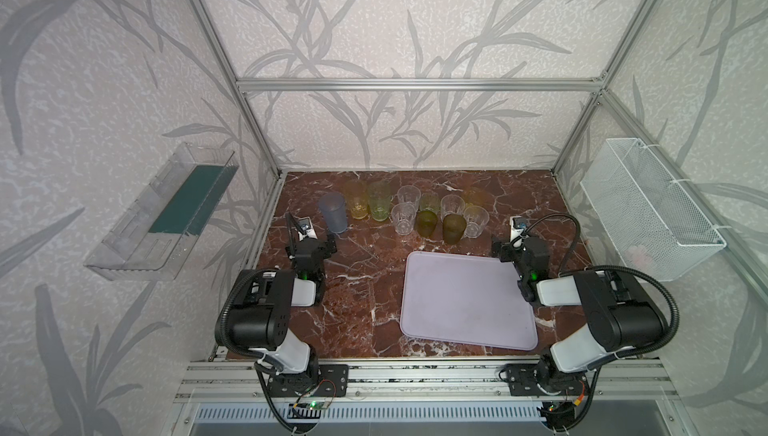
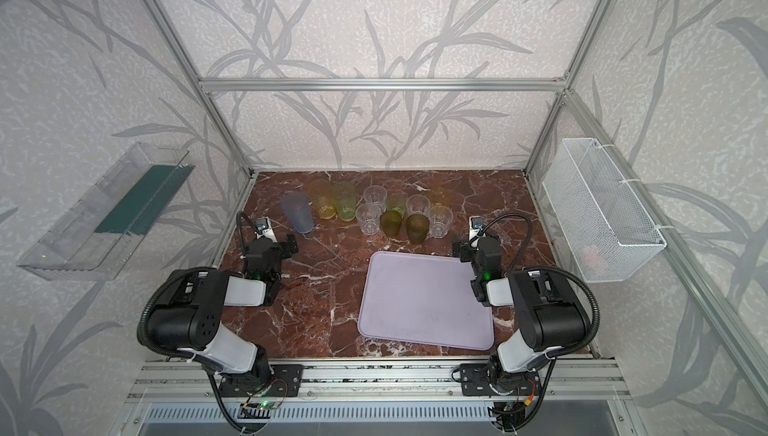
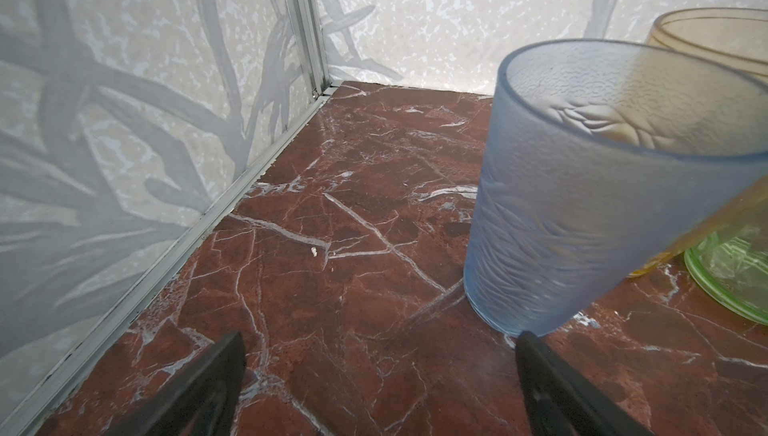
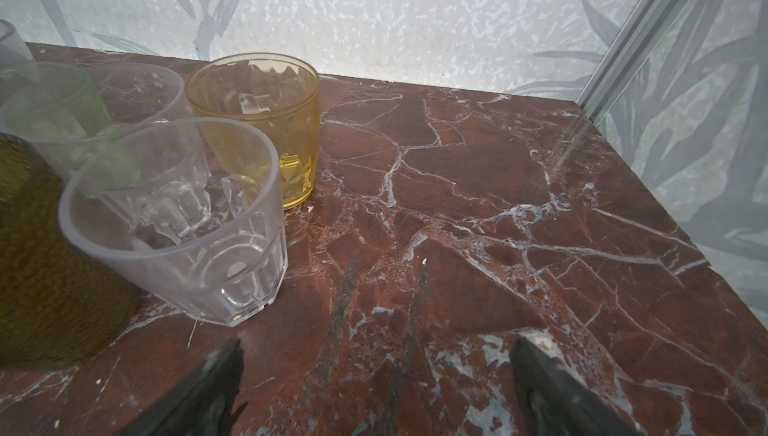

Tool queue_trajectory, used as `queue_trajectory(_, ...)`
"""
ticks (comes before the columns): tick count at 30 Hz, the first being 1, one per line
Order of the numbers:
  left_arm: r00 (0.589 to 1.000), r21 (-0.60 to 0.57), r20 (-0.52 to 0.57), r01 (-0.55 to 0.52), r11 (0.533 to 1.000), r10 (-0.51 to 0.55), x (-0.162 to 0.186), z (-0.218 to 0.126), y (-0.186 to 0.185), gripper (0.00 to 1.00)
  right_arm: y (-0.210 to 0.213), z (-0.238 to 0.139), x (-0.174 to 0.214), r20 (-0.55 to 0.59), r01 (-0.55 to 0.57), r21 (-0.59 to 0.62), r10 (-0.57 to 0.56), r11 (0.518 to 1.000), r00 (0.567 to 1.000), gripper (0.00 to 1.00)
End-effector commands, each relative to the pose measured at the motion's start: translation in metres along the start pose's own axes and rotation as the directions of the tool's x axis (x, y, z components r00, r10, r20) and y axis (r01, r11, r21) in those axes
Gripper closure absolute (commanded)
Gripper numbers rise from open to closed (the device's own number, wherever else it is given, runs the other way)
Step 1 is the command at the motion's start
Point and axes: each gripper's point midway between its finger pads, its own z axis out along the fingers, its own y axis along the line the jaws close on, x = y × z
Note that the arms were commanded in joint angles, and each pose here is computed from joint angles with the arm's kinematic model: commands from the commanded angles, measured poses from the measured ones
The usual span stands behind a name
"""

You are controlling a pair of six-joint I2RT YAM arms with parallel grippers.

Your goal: Place the glasses into the tray

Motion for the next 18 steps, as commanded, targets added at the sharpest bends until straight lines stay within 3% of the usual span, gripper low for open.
queue_trajectory(1, 1.0, 0.002, 0.008, 0.005, 1.0, -0.005, -0.005, 0.0008, 0.0006, 0.01, -0.0027, 0.0006, -0.0071, 0.028, -0.009, 0.012, 0.009, 1.0, 1.0, 0.01)
queue_trajectory(18, 1.0, -0.013, 0.018, 0.008, 1.0, -0.008, -0.0101, -0.0036, 0.0035, 0.01, -0.0008, -0.009, -0.0142, 0.071, -0.002, -0.003, 0.002, 1.0, 0.997, 0.01)
